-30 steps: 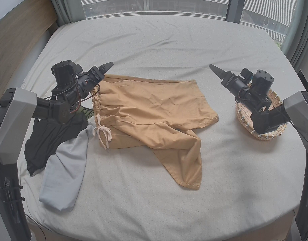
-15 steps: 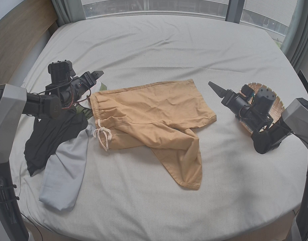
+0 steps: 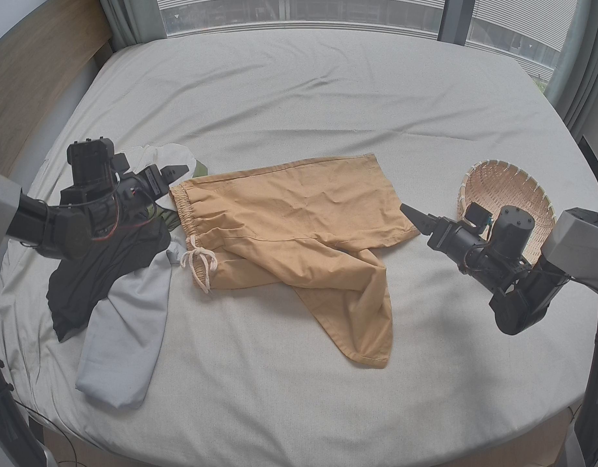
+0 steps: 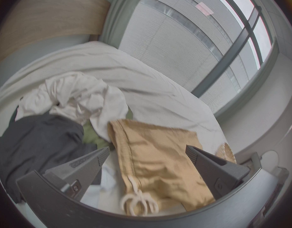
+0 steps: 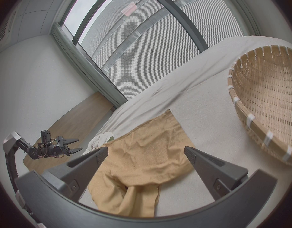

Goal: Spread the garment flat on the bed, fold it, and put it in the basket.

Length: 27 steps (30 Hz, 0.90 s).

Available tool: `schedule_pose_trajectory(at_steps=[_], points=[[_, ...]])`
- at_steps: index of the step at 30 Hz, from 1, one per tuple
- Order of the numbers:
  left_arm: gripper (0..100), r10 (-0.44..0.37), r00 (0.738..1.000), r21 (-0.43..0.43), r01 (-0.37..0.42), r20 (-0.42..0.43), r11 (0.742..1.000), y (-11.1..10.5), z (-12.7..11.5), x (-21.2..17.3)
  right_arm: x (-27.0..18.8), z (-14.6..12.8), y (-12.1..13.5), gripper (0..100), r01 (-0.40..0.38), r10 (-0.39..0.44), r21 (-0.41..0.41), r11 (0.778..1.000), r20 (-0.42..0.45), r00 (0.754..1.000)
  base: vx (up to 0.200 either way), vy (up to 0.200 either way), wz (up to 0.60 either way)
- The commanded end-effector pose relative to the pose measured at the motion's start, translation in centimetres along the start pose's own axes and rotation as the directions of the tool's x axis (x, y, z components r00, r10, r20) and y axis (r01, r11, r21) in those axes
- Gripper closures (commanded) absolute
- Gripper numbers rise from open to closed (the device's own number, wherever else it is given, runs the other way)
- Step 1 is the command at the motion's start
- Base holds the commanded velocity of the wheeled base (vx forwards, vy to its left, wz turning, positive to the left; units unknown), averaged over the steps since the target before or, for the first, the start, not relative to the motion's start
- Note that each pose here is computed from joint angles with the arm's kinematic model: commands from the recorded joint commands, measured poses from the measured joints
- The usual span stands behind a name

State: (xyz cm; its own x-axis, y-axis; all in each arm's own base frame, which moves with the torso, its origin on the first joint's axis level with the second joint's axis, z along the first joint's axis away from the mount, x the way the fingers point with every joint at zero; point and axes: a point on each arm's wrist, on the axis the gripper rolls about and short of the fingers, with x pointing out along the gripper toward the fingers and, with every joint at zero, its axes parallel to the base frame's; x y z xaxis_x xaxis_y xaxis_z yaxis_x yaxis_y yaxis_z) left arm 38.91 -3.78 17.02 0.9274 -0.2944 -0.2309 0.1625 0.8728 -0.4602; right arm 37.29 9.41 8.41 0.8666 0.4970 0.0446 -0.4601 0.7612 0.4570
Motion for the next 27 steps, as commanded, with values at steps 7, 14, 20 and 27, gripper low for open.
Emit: schedule_pose_trajectory(at_steps=[7, 14, 20, 27], points=[[0, -0.268, 0.949, 0.164, 0.294, -0.164, 0.941, 1.0, -9.3, -8.2, -5.9, -5.5, 2.9, 0, -0.005, 0.0, -0.022, 1.0, -0.242, 0.97, 0.0, 0.0, 0.0], [0, -0.278, 0.951, 0.258, 0.305, -0.136, 0.917, 2.8, -12.0, -5.9, -7.7, -7.5, 3.2, 0, -0.004, -0.016, -0.057, 0.998, -0.344, 0.939, 0.0, 0.0, 0.0], [0, -0.279, 0.954, 0.276, 0.298, -0.107, 0.914, 4.2, -14.1, -4.4, -7.6, -8.7, 2.7, 0, 0.007, -0.027, -0.053, 0.999, -0.379, 0.925, 0.0, 0.0, 0.0], [0, -0.273, 0.953, 0.262, 0.298, -0.13, 0.918, 4.3, -14.7, -4.7, -8.3, -10.1, 2.9, 0, 0.012, -0.03, -0.043, 0.999, -0.441, 0.897, 0.0, 0.0, 0.0]])
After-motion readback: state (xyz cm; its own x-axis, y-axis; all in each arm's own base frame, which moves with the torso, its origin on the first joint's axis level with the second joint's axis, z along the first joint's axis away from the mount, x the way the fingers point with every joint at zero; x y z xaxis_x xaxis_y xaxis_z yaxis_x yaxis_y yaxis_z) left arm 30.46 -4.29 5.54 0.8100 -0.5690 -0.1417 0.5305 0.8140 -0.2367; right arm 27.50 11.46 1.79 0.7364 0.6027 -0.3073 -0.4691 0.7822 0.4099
